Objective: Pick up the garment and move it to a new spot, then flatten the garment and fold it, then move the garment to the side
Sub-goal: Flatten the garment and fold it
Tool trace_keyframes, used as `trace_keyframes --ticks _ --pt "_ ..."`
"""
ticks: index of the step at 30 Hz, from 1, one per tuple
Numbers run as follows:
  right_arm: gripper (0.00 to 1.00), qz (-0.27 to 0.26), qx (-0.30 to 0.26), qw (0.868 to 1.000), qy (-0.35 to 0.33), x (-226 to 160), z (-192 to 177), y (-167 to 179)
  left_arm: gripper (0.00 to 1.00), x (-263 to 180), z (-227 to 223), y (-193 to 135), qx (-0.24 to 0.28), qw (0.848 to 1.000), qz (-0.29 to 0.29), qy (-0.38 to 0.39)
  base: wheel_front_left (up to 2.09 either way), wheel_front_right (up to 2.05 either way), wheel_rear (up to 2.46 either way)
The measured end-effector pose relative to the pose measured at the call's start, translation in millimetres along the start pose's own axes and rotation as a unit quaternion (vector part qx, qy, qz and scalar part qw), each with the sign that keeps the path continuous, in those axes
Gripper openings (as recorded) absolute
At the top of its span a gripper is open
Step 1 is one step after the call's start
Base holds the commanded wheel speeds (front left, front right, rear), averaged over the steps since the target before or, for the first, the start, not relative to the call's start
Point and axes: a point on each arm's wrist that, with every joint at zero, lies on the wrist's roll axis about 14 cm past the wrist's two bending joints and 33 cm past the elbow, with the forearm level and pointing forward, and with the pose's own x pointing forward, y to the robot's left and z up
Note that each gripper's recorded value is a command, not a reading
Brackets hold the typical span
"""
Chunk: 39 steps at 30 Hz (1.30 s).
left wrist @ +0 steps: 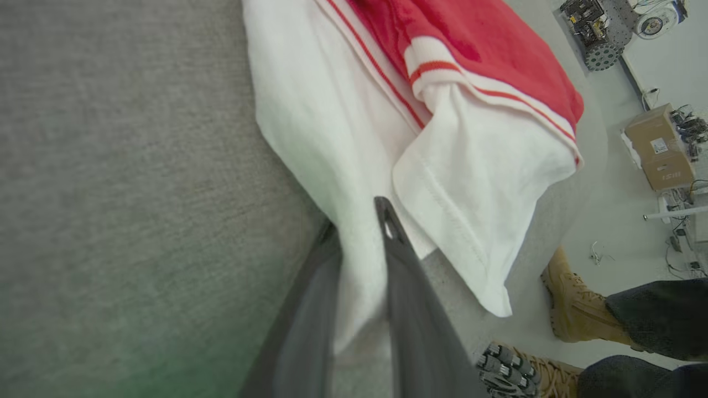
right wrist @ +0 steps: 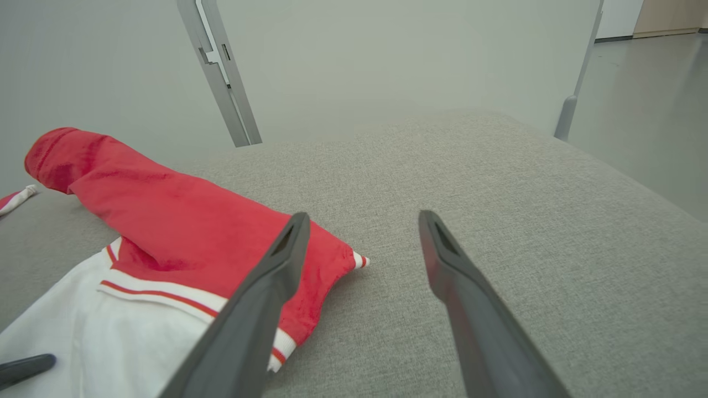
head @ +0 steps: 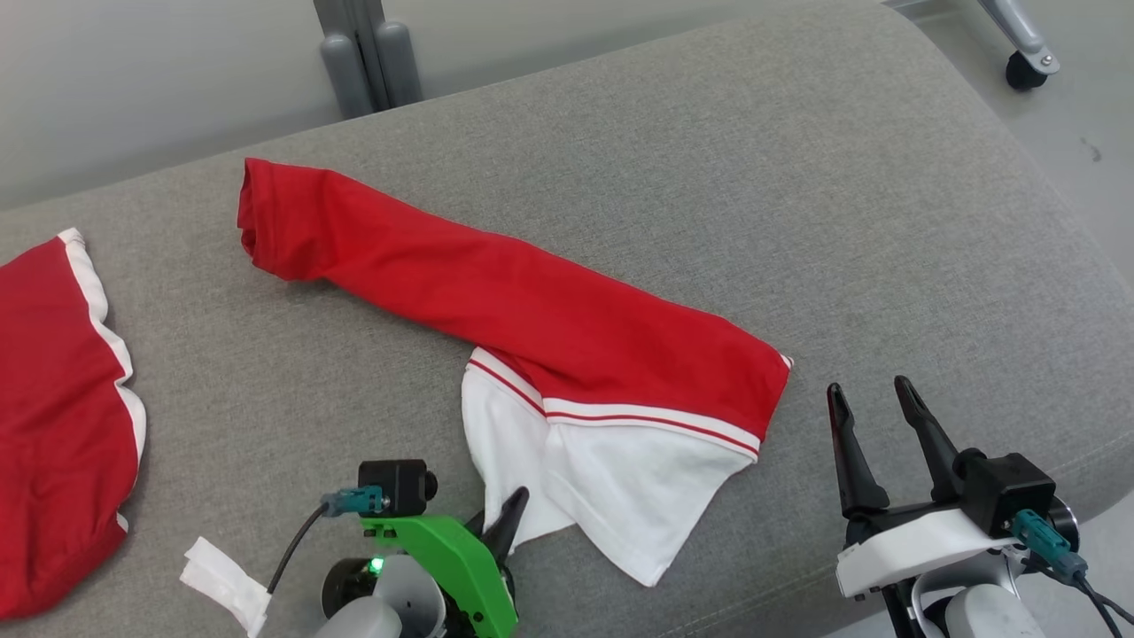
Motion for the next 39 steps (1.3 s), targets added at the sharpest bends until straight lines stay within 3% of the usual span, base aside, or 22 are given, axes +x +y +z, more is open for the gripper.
trace_keyframes --ticks 5,9,19,24,31,39 --pt "1.00 -0.002 0.001 1.000 -0.001 -3 1 -1 0.00 -4 42 -40 -0.075 0.992 -0.074 -0.069 0.00 0.00 0.00" --pt "1.00 -0.005 0.002 1.000 -0.001 -7 0 -3 0.00 -26 108 -78 -0.118 0.967 -0.147 -0.170 0.00 0.00 0.00" --pt "1.00 0.006 0.002 1.000 -0.011 -9 5 3 0.00 -133 225 -140 -0.078 0.903 -0.246 -0.344 0.00 0.00 0.00" --pt "1.00 0.011 0.004 1.000 -0.016 -9 8 6 0.00 -167 247 -163 -0.050 0.884 -0.265 -0.381 0.00 0.00 0.00" --pt "1.00 0.011 0.012 1.000 -0.015 -9 7 7 0.00 -175 269 -172 -0.059 0.866 -0.269 -0.417 0.00 0.00 0.00" --pt "1.00 -0.005 0.010 1.000 -0.012 -11 6 -3 0.00 -188 322 -160 -0.081 0.819 -0.236 -0.517 0.00 0.00 0.00"
